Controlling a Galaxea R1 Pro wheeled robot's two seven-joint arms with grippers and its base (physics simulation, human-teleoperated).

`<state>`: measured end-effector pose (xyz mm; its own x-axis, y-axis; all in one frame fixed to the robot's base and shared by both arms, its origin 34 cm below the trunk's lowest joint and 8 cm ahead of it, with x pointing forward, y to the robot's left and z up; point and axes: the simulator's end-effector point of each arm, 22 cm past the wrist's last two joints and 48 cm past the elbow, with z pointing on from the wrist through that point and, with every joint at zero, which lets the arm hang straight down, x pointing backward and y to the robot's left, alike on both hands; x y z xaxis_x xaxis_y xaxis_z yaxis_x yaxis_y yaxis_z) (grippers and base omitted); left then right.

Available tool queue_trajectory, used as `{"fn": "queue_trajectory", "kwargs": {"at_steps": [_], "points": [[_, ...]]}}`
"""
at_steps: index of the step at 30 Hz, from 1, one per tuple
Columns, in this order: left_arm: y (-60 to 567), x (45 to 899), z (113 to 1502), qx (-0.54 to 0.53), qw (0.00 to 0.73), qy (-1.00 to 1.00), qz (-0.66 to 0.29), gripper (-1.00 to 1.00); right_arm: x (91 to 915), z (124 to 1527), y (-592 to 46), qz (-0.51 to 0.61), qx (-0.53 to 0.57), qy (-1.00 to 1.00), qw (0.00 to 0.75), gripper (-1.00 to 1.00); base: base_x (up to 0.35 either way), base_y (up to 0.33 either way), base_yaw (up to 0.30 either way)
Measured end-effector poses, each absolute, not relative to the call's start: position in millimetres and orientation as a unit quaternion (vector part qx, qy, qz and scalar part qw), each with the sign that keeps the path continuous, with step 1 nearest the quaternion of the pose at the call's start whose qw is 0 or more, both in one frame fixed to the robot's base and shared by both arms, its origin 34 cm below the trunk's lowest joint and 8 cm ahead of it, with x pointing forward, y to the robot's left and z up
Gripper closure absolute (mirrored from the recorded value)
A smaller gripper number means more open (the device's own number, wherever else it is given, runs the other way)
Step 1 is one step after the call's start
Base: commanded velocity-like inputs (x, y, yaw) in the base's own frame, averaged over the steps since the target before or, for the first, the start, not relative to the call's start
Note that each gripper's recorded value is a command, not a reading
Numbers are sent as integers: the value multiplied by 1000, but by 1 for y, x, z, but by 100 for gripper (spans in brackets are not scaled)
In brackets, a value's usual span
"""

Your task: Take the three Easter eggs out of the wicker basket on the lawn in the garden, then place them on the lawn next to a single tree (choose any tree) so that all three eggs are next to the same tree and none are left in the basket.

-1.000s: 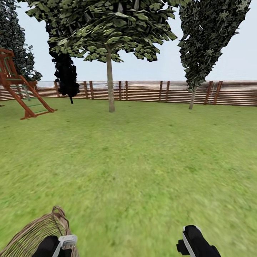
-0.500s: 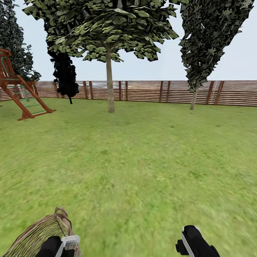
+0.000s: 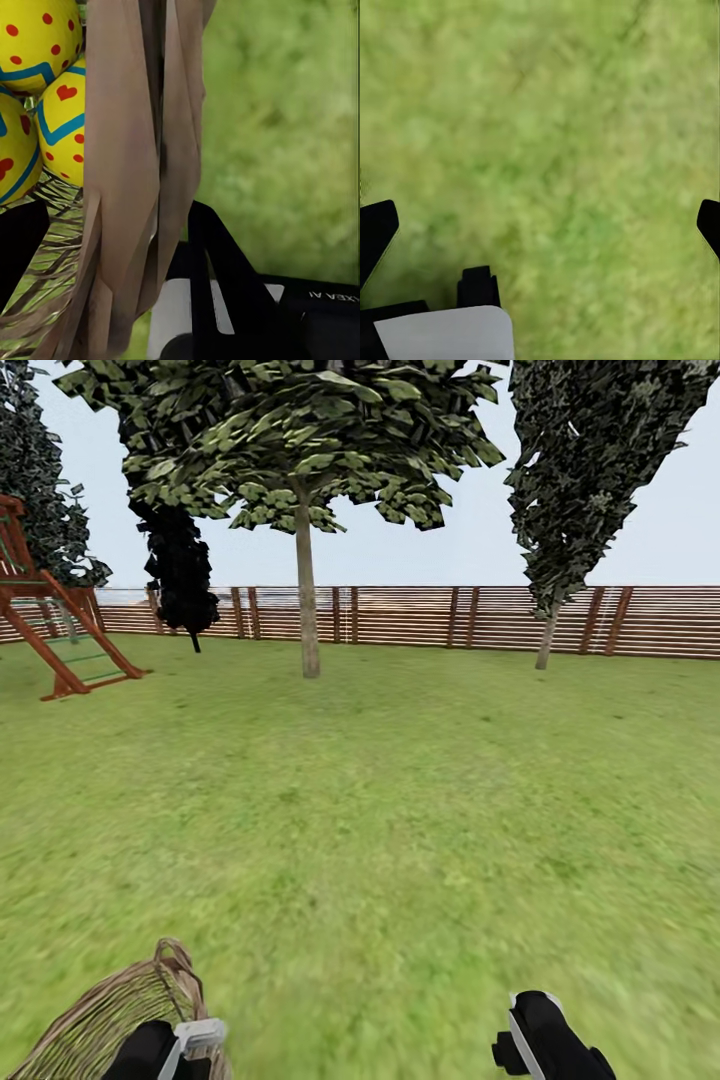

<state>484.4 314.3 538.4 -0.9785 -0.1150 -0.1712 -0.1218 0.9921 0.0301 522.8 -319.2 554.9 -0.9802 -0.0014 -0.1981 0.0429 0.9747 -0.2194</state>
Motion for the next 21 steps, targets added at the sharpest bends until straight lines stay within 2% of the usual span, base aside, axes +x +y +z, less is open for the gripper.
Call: {"fn": "queue_trajectory", "kwargs": {"at_steps": [5,9,21], "points": [[310,484,538,-56,84,995,18,100,523,555,-322,-113,13,989,99,-100,338,0,0],[268,486,538,-63,83,994,-23,100,522,555,-323,-114,13,989,98,-100,338,0,0],[303,502,552,-57,107,993,13,100,514,550,-331,-118,14,989,87,-100,338,0,0]]}}
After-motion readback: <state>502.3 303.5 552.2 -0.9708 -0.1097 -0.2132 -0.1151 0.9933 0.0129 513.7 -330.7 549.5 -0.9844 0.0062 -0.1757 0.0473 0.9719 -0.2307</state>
